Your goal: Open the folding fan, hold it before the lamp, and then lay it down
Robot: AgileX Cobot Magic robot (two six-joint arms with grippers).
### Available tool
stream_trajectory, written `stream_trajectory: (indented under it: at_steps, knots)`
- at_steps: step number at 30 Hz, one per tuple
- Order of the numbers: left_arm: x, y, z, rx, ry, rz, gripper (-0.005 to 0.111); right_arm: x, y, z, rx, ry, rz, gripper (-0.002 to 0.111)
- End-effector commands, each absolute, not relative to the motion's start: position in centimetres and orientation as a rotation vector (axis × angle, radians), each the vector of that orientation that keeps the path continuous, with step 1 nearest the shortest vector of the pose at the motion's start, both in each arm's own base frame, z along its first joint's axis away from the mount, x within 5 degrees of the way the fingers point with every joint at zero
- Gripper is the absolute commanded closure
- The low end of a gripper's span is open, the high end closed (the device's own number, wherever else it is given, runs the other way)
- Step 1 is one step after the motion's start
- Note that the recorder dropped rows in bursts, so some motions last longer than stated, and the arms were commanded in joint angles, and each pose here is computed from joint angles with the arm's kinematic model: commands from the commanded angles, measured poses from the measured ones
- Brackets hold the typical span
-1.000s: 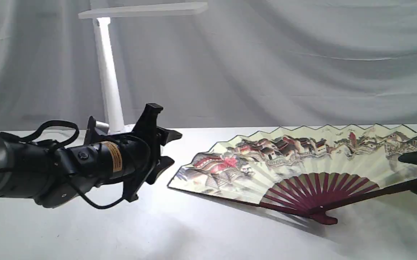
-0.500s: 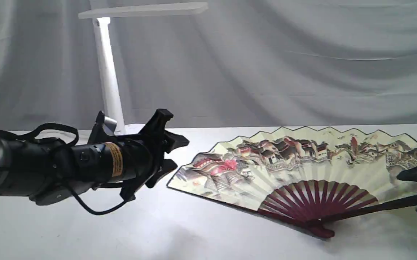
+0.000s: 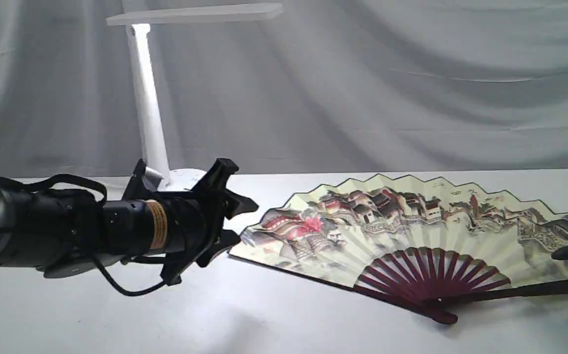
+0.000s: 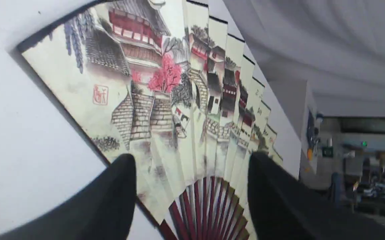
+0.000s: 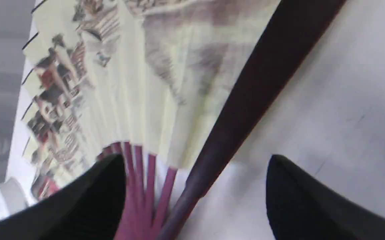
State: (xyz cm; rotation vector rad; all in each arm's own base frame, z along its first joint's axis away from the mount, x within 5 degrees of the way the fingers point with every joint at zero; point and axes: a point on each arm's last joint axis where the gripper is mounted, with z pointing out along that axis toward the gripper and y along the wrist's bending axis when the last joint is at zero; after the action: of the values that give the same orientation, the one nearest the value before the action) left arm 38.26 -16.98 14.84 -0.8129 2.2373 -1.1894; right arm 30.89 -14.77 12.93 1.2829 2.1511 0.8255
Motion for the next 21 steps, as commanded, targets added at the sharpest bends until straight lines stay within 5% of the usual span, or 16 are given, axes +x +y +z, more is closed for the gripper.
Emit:
stream_trajectory:
  at_steps: [1, 6, 16, 21]
  knots:
    - [38.7, -16.5, 15.5, -0.970, 2.170, -1.191, 0.059, 30.9, -13.7, 13.8, 1.219, 2.170, 0.996, 0.048]
    - [38.6, -15.0, 14.7, -1.142, 2.176, -0.968, 0.067, 31.1, -11.9, 16.0, 1.102, 2.226, 0.966, 0.055]
    - [36.2, -9.6, 16.6, -1.195, 2.262, -0.133, 0.069, 30.8, -8.7, 20.3, 0.870, 2.319, 0.735, 0.069]
    - [35.6, -8.6, 17.1, -0.962, 2.476, -0.073, 0.081, 30.9, -7.0, 20.5, 0.738, 2.392, 0.695, 0.075]
